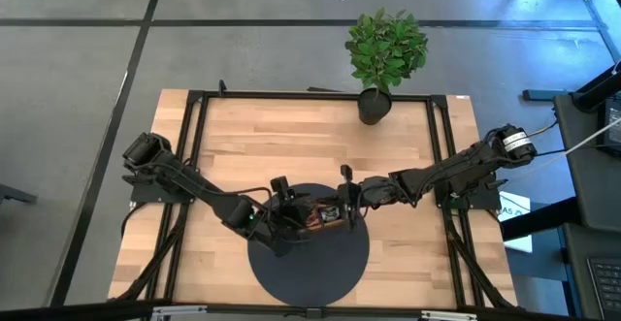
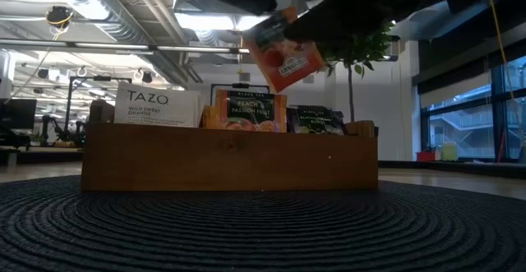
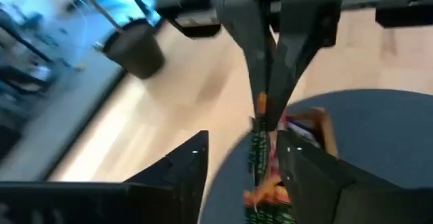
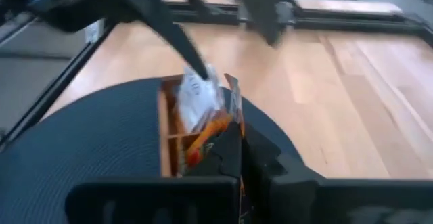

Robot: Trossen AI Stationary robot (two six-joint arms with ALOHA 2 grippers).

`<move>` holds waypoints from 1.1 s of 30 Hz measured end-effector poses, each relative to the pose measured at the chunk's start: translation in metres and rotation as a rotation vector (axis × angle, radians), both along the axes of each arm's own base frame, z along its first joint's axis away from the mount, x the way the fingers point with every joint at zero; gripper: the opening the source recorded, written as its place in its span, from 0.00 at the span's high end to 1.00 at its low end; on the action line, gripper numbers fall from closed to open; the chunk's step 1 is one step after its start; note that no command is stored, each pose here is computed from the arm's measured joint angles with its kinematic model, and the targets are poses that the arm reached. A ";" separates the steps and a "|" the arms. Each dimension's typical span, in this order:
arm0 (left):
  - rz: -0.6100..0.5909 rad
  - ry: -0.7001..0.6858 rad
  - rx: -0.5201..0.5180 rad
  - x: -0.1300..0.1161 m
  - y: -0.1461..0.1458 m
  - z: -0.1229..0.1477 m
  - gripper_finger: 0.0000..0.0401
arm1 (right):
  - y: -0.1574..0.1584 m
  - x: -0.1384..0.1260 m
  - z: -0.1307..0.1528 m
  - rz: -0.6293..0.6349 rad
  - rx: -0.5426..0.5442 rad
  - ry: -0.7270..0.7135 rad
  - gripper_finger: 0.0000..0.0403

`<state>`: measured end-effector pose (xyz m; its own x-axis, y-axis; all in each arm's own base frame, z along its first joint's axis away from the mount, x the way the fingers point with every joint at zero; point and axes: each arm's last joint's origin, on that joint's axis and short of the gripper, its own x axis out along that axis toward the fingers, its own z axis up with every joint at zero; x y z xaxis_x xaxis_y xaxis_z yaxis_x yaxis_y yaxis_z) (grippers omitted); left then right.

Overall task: Pick & Place Tea
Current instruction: Put the orange black tea bag into the middle section of the wooden organizer

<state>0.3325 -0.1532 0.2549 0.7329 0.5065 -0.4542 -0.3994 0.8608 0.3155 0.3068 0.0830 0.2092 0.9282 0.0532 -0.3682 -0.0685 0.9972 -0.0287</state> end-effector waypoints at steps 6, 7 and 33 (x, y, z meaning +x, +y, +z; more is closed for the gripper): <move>-0.121 0.060 -0.144 0.000 -0.005 -0.003 0.53 | 0.010 -0.002 0.001 0.088 -0.092 -0.013 0.99; -0.131 0.062 -0.164 0.000 -0.006 -0.003 0.53 | 0.011 -0.002 0.001 0.093 -0.097 -0.020 0.99; -0.095 0.071 -0.230 0.012 0.017 -0.004 0.97 | 0.011 -0.002 0.002 0.087 -0.091 -0.033 0.99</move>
